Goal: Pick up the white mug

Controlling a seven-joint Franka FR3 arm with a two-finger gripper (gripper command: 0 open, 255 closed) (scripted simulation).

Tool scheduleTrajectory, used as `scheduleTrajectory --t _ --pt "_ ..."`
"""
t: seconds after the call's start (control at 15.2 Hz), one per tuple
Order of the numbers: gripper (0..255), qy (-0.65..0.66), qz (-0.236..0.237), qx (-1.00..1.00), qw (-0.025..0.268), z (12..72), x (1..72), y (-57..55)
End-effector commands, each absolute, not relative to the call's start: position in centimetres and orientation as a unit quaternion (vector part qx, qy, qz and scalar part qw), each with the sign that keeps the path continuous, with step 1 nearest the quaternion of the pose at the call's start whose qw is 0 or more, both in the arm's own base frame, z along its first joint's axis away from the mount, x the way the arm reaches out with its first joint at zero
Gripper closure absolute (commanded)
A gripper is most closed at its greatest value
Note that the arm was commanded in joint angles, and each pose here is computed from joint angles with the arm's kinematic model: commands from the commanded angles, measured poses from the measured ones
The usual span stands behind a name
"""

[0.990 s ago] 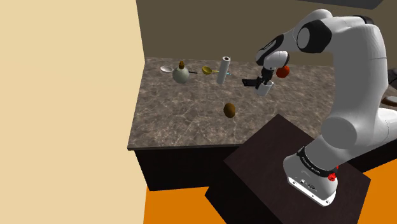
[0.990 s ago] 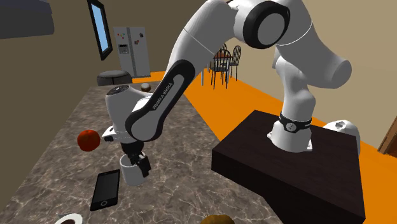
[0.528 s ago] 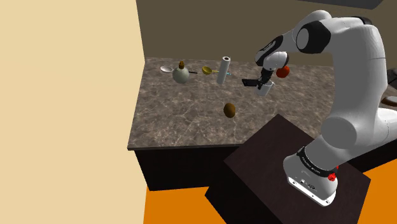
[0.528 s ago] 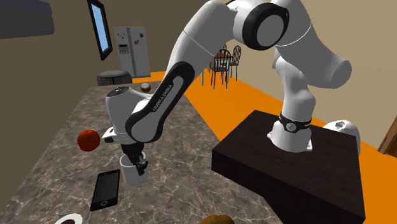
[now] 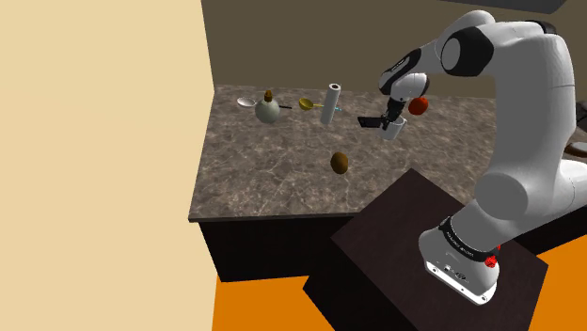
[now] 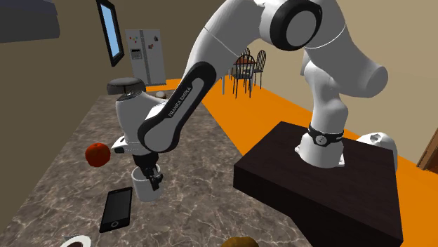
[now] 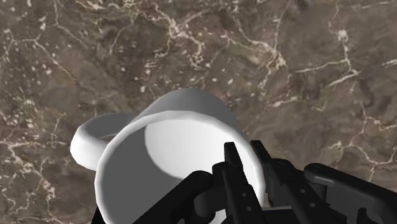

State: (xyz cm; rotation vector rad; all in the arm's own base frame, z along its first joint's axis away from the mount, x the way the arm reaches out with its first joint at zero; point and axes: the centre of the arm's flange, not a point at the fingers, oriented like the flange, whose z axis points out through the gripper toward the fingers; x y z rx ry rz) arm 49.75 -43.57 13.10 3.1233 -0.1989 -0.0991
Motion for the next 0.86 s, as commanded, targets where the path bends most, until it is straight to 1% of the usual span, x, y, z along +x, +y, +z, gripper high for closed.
scheduleTrajectory --t 0.0,0.66,0.79 --pt "255 -0.063 -0.032 0.997 0.005 14.2 49.8 -43.6" --pt "255 -0.063 -0.032 0.997 0.005 19.5 49.8 -43.6" --pt "255 -0.063 -0.032 0.997 0.005 19.6 49.8 -43.6"
